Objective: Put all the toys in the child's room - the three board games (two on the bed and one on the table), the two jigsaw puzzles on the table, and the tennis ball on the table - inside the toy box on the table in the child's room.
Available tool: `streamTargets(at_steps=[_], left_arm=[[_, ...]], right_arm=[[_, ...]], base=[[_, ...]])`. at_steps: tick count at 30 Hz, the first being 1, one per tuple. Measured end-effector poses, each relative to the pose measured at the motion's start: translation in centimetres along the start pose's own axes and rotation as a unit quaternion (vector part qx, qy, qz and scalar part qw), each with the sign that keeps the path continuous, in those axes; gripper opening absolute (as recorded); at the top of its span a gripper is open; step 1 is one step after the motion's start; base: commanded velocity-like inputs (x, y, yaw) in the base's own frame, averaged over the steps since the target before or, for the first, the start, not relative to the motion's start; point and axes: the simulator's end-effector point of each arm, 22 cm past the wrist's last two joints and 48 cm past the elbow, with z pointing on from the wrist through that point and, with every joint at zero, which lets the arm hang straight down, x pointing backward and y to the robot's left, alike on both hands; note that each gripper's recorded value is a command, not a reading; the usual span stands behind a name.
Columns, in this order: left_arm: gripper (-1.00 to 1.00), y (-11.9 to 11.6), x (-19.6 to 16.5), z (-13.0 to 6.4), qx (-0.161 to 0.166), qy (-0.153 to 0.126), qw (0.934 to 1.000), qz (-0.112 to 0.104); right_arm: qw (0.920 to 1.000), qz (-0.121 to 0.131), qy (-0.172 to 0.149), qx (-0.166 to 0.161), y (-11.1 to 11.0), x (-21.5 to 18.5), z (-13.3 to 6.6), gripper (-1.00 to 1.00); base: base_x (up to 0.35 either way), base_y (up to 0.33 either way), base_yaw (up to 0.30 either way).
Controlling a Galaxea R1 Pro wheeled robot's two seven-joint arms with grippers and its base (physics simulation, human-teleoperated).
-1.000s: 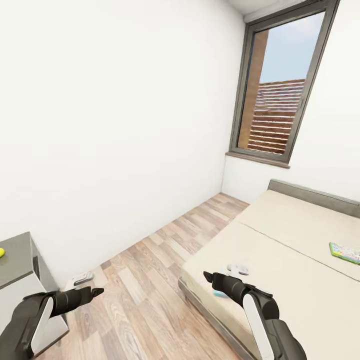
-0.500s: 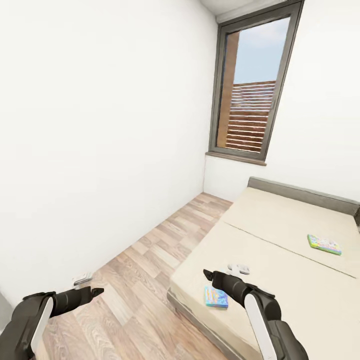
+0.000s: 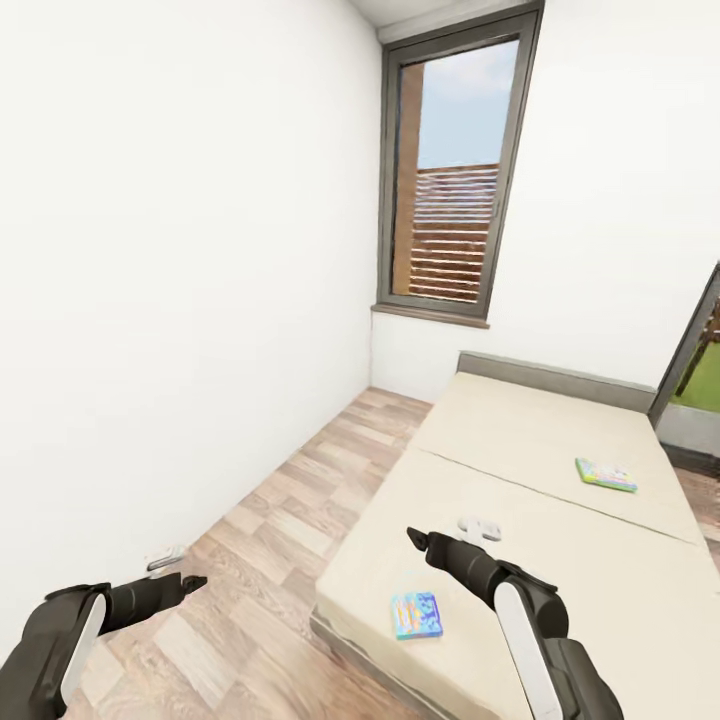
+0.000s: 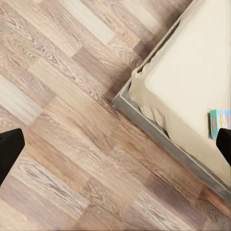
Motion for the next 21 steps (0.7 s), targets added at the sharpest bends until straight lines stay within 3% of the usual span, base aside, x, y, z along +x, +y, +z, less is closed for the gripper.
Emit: streamTargets(at_steps=[9, 21], left_arm=[[1.00, 0.02, -0.03, 0.00, 0.000, 0.000, 1.0000, 0.000], [1.00, 0.18, -0.09, -0.04, -0.001, 0.000, 1.0000, 0.001]], right_arm=[[1.0000, 0.003, -0.001, -0.002, -0.22, -0.16, -0.10, 1.00], [1.0000, 0.000, -0.001, 0.001, -0.81, -0.33, -0.21, 1.00]], base=[[0.193, 0.088, -0.285], [0.036, 0.010, -0.285]])
